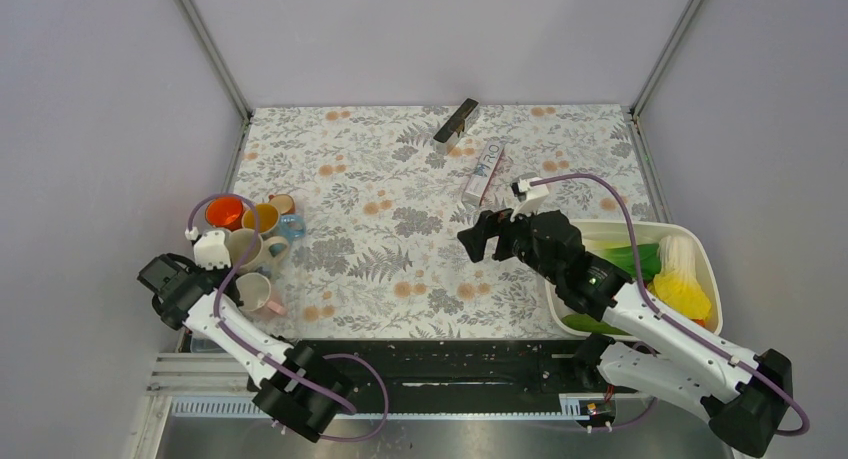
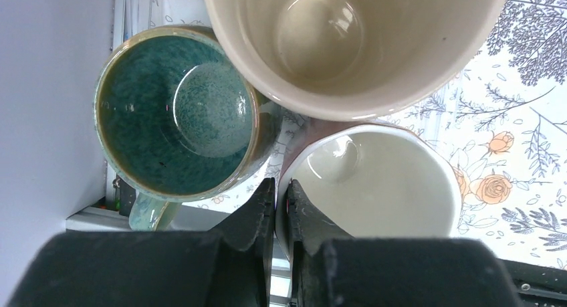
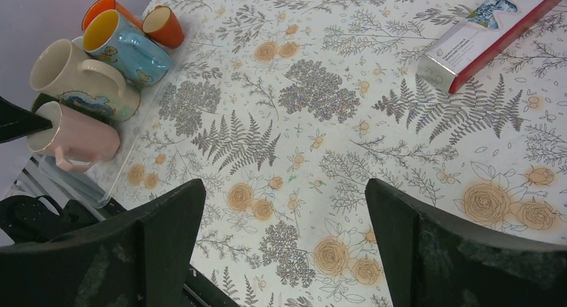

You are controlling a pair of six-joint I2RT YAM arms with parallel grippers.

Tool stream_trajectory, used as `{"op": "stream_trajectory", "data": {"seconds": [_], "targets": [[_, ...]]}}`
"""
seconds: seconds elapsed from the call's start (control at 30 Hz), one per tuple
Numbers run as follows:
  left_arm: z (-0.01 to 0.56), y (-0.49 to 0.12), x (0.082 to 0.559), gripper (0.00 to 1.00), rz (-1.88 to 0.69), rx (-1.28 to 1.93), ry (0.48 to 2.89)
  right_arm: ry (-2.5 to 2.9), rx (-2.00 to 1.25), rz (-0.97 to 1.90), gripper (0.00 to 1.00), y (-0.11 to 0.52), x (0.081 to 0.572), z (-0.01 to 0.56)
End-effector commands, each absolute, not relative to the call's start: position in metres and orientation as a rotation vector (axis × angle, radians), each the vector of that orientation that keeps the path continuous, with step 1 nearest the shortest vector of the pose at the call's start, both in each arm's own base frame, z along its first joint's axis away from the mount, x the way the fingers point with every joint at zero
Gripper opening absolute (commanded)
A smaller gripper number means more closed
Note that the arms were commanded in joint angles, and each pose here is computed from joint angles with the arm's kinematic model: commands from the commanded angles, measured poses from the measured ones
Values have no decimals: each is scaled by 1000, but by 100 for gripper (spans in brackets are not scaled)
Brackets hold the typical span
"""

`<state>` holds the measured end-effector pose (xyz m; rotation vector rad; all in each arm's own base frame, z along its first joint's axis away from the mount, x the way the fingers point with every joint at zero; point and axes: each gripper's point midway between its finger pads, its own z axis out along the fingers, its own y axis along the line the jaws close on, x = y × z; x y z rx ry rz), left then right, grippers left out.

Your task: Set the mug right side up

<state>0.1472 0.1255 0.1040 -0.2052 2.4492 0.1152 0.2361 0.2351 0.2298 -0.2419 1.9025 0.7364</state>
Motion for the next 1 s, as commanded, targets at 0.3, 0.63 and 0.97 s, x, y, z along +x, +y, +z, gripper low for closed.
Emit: {"op": "stream_trajectory", "data": {"seconds": [0.3, 0.63, 0.97], "targets": [[80, 116, 125, 0, 32, -123, 2606, 1820, -217, 771, 99, 230, 234, 264], [92, 104, 115, 0, -11, -81, 2645, 1823, -226, 764, 99, 230, 234, 263], [96, 120, 121, 38, 94, -93, 2613, 1829, -231, 756, 99, 232, 236, 261]]}}
